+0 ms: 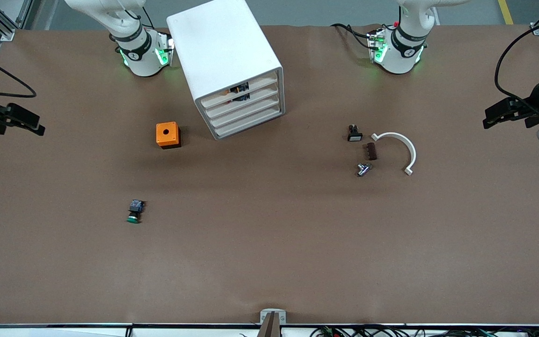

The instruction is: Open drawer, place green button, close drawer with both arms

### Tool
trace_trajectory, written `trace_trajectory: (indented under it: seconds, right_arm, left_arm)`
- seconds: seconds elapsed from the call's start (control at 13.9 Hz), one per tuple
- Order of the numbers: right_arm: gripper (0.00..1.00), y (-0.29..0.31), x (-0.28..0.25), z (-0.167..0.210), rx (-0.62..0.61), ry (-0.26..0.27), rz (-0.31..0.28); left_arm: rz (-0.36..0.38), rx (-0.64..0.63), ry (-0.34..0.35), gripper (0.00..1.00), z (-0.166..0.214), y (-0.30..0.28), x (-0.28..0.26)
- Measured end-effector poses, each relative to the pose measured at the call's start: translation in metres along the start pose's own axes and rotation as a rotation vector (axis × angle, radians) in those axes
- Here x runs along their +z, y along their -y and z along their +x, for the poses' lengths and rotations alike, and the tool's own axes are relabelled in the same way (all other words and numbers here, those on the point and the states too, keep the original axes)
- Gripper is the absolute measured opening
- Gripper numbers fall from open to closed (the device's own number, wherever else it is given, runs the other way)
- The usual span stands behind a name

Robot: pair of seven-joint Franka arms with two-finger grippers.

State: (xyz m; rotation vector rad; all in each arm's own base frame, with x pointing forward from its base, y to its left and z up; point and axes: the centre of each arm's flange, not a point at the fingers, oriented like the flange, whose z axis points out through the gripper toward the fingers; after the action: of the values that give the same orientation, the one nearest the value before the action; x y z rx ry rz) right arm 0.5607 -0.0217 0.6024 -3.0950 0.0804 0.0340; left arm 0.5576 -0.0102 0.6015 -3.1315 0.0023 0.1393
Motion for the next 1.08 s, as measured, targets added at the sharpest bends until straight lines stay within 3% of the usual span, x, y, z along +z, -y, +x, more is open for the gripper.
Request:
trace_trajectory:
  seconds: [0.43, 0.65, 1.08]
  right_arm:
    - [1.00, 0.044, 0.086, 0.045, 0.000, 0.042, -0.013]
    - [1.00, 0.052, 0.140, 0.068, 0.037, 0.067, 0.013]
    - [1.00, 0.043, 0.258, 0.104, 0.101, 0.101, 0.030]
  left_arm:
    - [-0.003, 0.007, 0.077, 1.00, 0.023, -0.003, 0.042]
    - [-0.002, 0.031, 0.119, 1.00, 0.033, -0.019, 0.065]
    - [0.051, -0.125, 0.210, 1.00, 0.042, -0.135, 0.123]
